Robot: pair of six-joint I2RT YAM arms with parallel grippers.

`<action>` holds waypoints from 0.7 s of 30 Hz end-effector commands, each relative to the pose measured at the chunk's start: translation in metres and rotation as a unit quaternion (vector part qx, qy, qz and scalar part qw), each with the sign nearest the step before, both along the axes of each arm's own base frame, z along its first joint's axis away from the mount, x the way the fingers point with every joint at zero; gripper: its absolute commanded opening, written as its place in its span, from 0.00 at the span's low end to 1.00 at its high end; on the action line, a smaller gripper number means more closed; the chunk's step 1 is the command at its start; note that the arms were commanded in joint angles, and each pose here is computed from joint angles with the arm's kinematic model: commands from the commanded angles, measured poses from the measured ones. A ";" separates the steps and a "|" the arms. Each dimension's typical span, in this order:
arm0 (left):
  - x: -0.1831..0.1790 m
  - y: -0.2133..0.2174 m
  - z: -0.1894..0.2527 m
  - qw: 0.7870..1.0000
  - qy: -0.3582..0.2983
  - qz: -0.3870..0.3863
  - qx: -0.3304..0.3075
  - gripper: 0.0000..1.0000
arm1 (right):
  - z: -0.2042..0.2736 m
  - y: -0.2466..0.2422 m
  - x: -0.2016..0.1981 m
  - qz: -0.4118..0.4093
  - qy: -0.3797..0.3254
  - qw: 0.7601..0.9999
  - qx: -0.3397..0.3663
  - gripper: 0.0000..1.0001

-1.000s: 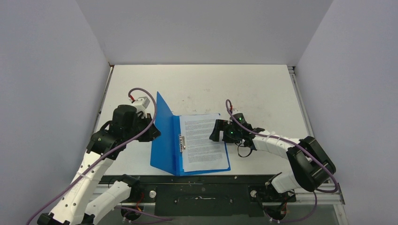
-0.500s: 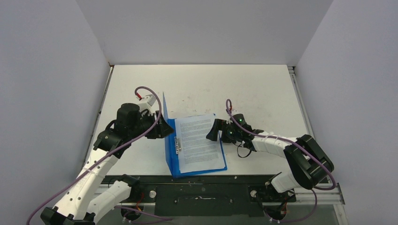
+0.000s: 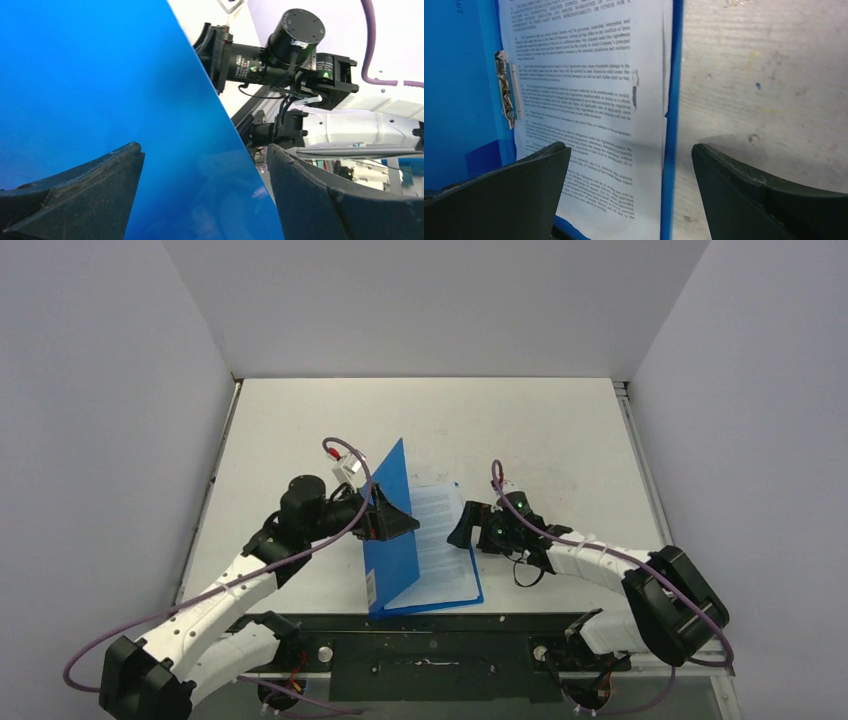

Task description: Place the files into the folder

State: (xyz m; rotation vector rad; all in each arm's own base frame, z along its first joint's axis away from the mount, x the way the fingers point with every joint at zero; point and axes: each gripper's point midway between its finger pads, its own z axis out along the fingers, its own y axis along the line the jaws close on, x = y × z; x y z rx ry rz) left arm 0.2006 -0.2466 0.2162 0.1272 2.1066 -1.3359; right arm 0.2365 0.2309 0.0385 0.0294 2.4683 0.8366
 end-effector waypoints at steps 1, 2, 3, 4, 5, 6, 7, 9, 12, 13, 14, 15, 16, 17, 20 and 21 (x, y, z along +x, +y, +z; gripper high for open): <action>0.008 -0.031 0.036 0.995 -0.075 -0.011 -0.058 0.97 | -0.006 -0.028 -0.011 -0.038 0.012 0.998 -0.054 0.98; 0.009 -0.037 0.034 0.995 -0.075 -0.013 -0.058 0.97 | -0.003 -0.033 -0.010 -0.046 0.007 0.997 -0.062 0.98; 0.009 -0.043 0.030 0.996 -0.072 -0.014 -0.059 0.97 | 0.001 -0.038 -0.008 -0.055 -0.001 0.996 -0.070 0.98; 0.009 -0.048 0.028 0.996 -0.071 -0.013 -0.061 0.96 | 0.005 -0.044 -0.007 -0.065 -0.009 0.995 -0.081 0.98; 0.010 -0.054 0.024 0.996 -0.069 -0.013 -0.061 0.96 | 0.009 -0.051 -0.006 -0.075 -0.017 0.993 -0.091 0.98; 0.011 -0.058 0.019 0.996 -0.067 -0.010 -0.057 0.97 | 0.014 -0.057 -0.005 -0.087 -0.026 0.991 -0.101 0.98; 0.013 -0.063 0.010 0.997 -0.061 -0.007 -0.049 0.97 | 0.019 -0.065 -0.003 -0.102 -0.036 0.988 -0.113 0.98; 0.015 -0.073 -0.004 0.998 -0.056 -0.004 -0.038 0.97 | 0.031 -0.078 -0.002 -0.125 -0.055 0.983 -0.125 0.99; 0.019 -0.084 -0.027 0.999 -0.041 0.000 -0.023 0.97 | 0.052 -0.090 0.000 -0.151 -0.081 0.977 -0.124 0.99; 0.020 -0.087 -0.036 0.999 -0.035 0.001 -0.018 0.97 | 0.058 -0.092 0.001 -0.157 -0.088 0.976 -0.122 0.99; 0.022 -0.091 -0.044 0.999 -0.029 0.001 -0.017 0.97 | 0.064 -0.094 0.001 -0.161 -0.095 0.975 -0.120 0.99; 0.023 -0.094 -0.048 0.999 -0.027 -0.001 -0.020 0.96 | 0.069 -0.096 0.001 -0.165 -0.100 0.974 -0.118 0.99; 0.023 -0.099 -0.052 0.999 -0.023 -0.005 -0.022 0.96 | 0.074 -0.097 0.000 -0.168 -0.105 0.973 -0.116 0.99; 0.023 -0.103 -0.054 0.999 -0.021 -0.010 -0.025 0.97 | 0.078 -0.099 0.001 -0.171 -0.109 0.972 -0.115 0.99; 0.023 -0.114 -0.058 0.999 -0.017 -0.023 -0.033 0.97 | 0.084 -0.102 0.001 -0.176 -0.118 0.971 -0.115 0.99; 0.023 -0.117 -0.058 0.999 -0.017 -0.026 -0.033 0.96 | 0.085 -0.103 0.001 -0.177 -0.120 0.970 -0.115 0.99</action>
